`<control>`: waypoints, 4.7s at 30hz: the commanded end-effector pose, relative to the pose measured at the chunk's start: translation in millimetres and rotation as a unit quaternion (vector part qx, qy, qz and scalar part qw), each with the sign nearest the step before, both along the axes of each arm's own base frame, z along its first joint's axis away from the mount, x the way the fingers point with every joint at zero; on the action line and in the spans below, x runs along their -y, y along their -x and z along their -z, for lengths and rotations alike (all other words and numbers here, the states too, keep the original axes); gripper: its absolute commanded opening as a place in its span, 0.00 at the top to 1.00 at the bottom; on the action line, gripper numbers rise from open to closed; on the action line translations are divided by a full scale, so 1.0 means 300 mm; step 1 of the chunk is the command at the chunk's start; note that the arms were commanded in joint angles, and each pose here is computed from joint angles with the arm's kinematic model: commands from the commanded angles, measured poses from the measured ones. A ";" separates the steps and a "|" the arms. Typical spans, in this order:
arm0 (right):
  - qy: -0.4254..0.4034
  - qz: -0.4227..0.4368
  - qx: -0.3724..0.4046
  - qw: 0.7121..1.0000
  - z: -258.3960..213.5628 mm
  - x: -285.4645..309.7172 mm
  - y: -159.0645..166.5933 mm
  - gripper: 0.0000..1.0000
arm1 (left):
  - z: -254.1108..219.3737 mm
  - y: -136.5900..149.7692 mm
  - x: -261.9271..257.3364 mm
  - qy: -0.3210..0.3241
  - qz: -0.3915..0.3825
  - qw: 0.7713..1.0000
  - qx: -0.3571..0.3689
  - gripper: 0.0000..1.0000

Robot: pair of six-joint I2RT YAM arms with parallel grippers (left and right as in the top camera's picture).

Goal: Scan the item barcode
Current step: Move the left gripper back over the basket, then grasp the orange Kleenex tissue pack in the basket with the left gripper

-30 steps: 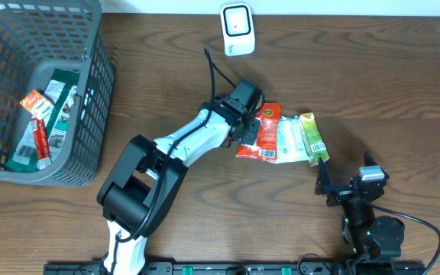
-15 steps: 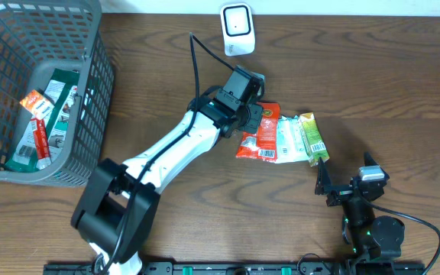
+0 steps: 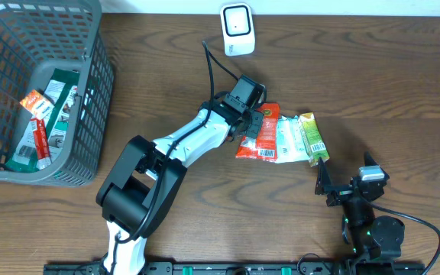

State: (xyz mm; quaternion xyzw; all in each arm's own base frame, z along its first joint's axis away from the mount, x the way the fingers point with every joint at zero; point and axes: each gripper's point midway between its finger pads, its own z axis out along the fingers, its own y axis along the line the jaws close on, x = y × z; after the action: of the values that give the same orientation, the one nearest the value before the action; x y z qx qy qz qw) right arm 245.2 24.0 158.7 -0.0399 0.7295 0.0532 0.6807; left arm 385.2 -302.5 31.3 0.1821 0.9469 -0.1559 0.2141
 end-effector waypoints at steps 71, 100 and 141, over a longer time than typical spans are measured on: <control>-0.007 0.007 -0.001 1.000 0.001 0.010 0.000 0.01 | -0.307 -0.081 -1.850 -0.006 -0.628 0.774 -0.079 0.34; -0.007 0.007 -0.001 1.000 0.001 0.010 0.000 0.01 | -0.077 -0.044 -1.897 -0.021 -0.675 0.735 -0.058 0.49; -0.007 0.007 -0.001 1.000 0.001 0.010 0.000 0.01 | 0.014 -0.078 -1.846 0.039 -0.670 0.739 -0.054 0.49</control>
State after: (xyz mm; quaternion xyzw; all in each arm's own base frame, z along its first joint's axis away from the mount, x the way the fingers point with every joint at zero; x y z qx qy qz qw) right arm 245.2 24.0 158.7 -0.0398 0.7295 0.0533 0.6807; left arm 423.9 262.2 57.2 -0.5044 0.8220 -0.0045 0.2641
